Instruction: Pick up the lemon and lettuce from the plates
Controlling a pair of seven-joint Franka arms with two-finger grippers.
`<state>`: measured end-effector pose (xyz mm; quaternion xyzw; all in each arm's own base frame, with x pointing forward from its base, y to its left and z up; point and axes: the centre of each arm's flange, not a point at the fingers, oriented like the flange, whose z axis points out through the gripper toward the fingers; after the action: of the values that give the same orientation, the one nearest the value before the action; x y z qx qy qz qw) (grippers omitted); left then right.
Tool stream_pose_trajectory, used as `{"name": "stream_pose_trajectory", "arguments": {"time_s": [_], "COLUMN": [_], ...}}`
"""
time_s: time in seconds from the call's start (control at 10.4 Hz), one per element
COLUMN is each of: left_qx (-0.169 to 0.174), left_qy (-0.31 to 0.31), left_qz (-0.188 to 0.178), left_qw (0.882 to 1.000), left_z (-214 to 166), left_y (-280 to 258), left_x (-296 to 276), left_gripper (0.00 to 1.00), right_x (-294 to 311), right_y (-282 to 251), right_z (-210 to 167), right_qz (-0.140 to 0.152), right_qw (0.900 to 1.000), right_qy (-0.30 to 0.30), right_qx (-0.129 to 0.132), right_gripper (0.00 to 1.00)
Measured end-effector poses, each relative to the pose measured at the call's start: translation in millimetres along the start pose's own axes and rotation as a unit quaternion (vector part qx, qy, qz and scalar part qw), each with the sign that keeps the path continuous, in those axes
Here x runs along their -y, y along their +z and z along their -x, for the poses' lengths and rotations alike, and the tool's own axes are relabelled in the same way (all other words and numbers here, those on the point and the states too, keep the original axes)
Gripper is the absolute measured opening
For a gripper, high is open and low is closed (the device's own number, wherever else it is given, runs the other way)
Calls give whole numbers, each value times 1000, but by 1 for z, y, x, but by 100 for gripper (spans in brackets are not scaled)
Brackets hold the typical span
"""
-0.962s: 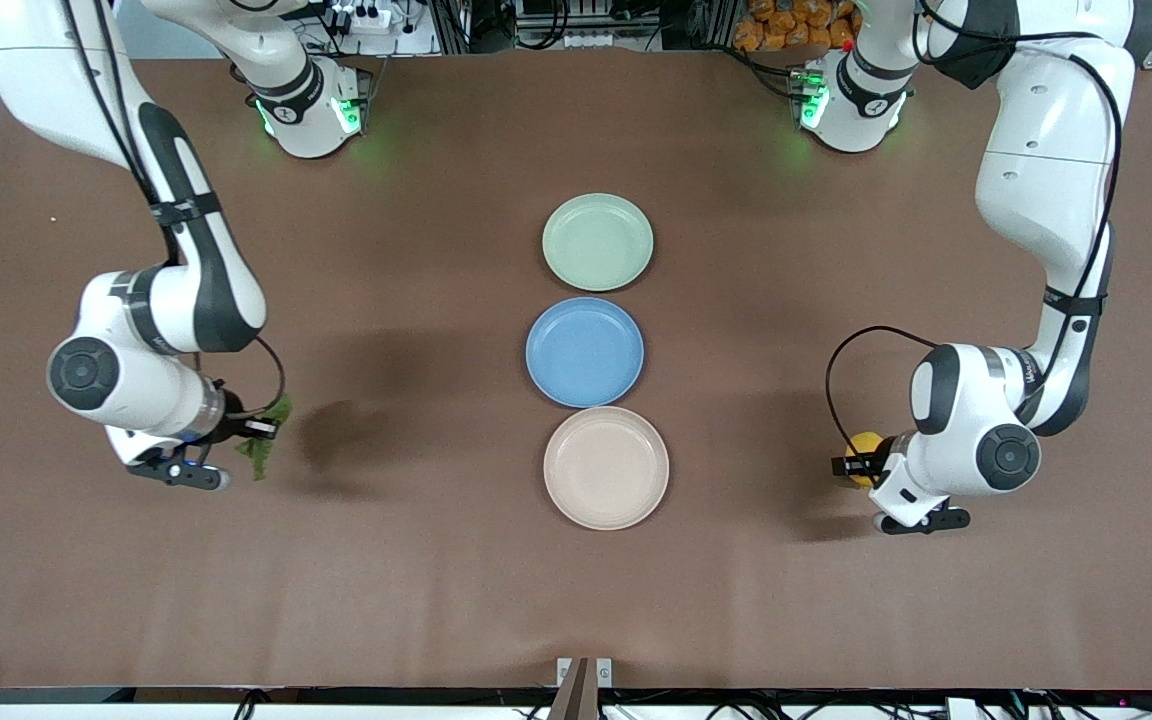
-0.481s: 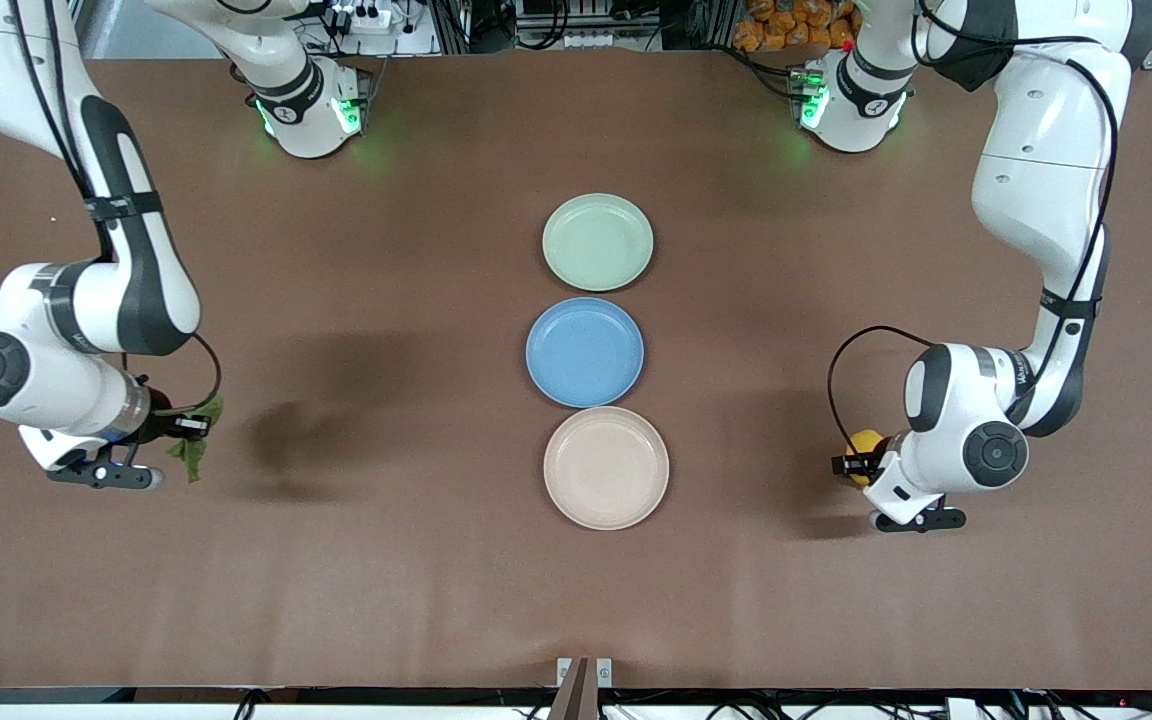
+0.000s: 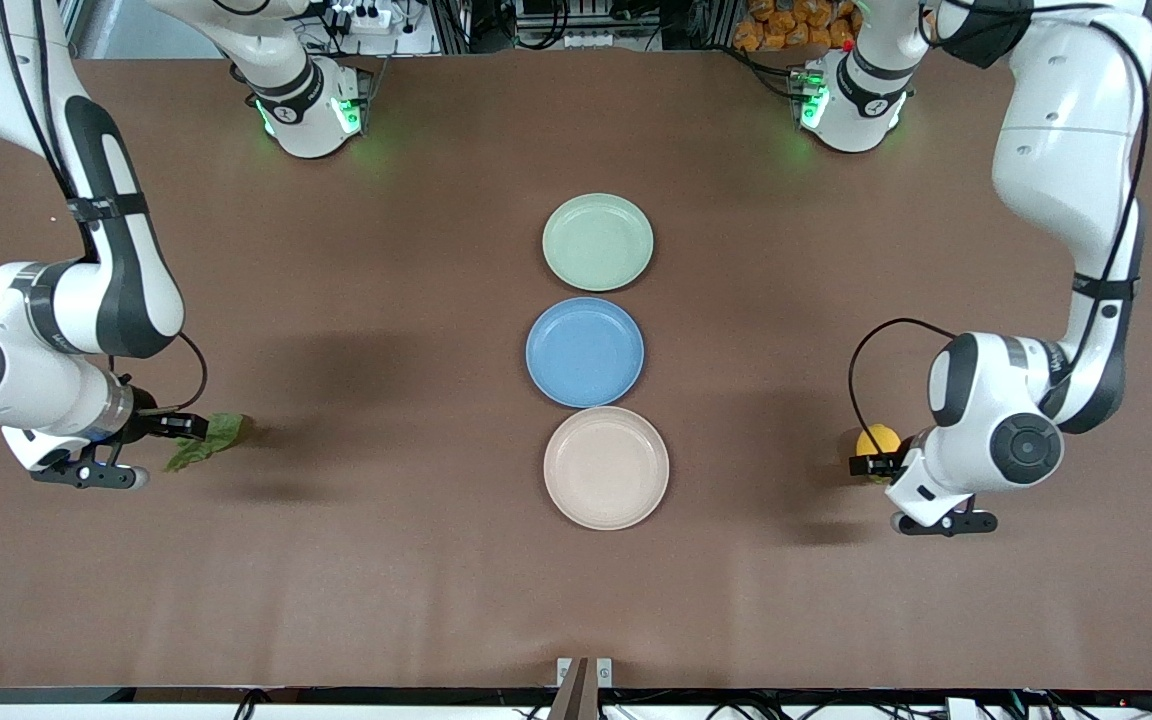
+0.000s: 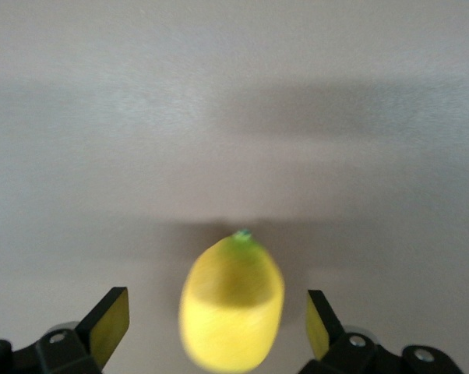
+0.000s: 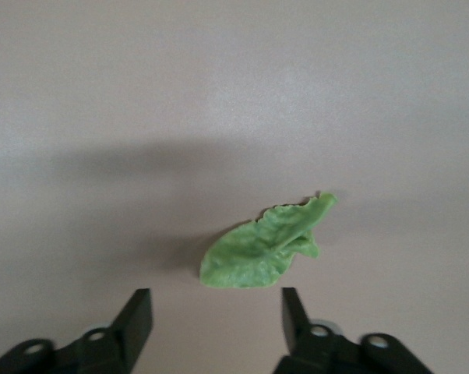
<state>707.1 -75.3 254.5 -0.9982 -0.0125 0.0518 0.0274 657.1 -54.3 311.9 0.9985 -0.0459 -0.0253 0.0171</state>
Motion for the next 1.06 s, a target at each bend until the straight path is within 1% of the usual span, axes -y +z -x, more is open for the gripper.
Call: {"name": "stream_pose_trajectory", "arguments": {"time_s": [0.1,0.19,0.38,0.58,0.77,0.96,1.06], "left_qx": [-2,-6,-12,-8,-10,-14,-15], "left_qy": [-2,-4,-8,-10,-6,0,3], "left_qz": [2,3,11,13,9,2,-2], "left_qw": [1000,1000,1000,1000,1000,1000,1000], "left_z": [2,5,10,24,47,74,86], "left_y": [-18,-35,-67,-107,-154,-194,-211], "left_x": [3,7,11,13,10,4,1], "left_gripper": [100,100,100,100,100,100,100], "right_x": [-6,-10,-7,-5,1,15,16], "right_y": [-2,-7,-25,-46,-69,-92,-105], "right_z": [0,0,6,23,47,72,82], "right_qz": [-11,-15,-20,-22,-23,-22,-23], "right_qw": [1000,1000,1000,1000,999,998,998], "right_qy": [-2,-3,-3,-5,-11,-25,-27], "right_qx": [-1,-3,-8,-15,-25,-45,-50], "right_gripper": [94,100,100,100,100,100,100]}}
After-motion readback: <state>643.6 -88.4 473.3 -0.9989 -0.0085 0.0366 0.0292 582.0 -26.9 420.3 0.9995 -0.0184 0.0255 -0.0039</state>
